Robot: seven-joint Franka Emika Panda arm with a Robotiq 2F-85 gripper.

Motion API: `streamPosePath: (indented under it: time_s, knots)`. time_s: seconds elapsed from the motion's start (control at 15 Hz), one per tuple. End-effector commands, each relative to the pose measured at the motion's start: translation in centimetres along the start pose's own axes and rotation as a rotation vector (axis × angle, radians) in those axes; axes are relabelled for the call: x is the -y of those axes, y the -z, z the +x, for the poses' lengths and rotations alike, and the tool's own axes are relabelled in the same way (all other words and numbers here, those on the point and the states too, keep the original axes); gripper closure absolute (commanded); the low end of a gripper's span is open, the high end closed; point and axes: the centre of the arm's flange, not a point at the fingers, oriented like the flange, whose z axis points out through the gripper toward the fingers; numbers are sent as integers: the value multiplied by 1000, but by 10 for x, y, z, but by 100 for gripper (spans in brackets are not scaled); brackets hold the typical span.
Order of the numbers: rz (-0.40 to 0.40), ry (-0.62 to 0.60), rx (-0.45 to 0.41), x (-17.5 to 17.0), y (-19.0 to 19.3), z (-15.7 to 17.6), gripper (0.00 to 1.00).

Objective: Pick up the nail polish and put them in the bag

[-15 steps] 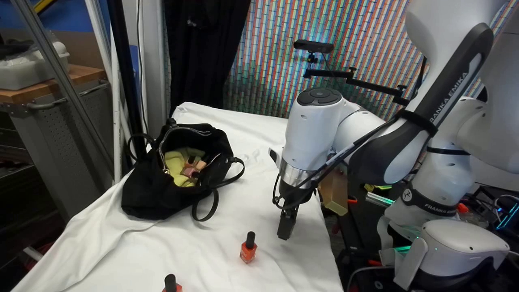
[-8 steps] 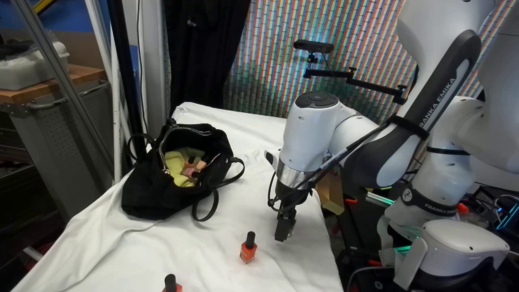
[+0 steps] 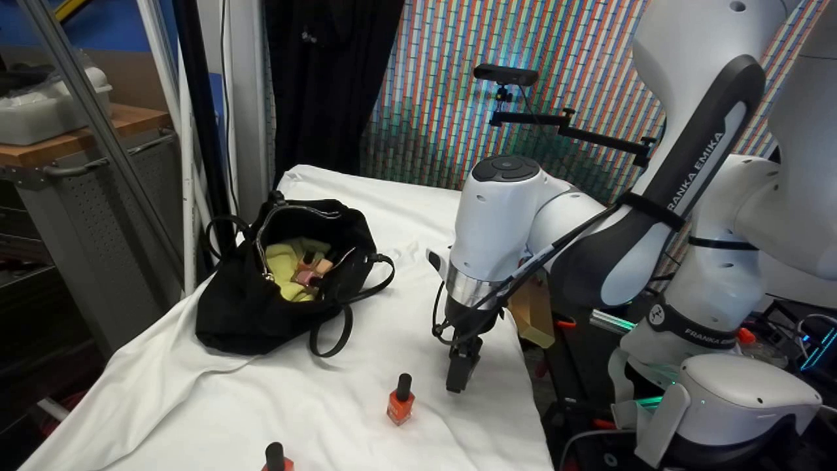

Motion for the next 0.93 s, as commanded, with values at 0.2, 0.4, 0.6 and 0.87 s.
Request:
streamPosePath:
  time_s: [0.2,0.4,0.6,0.87]
  knots:
    - [-34,37,-55,5,22,0,0]
    - [-50,22,-66,8,30,-1,0]
    - [-60,-7,-59,11,35,-2,0]
    - [-65,-42,-37,13,37,-6,0]
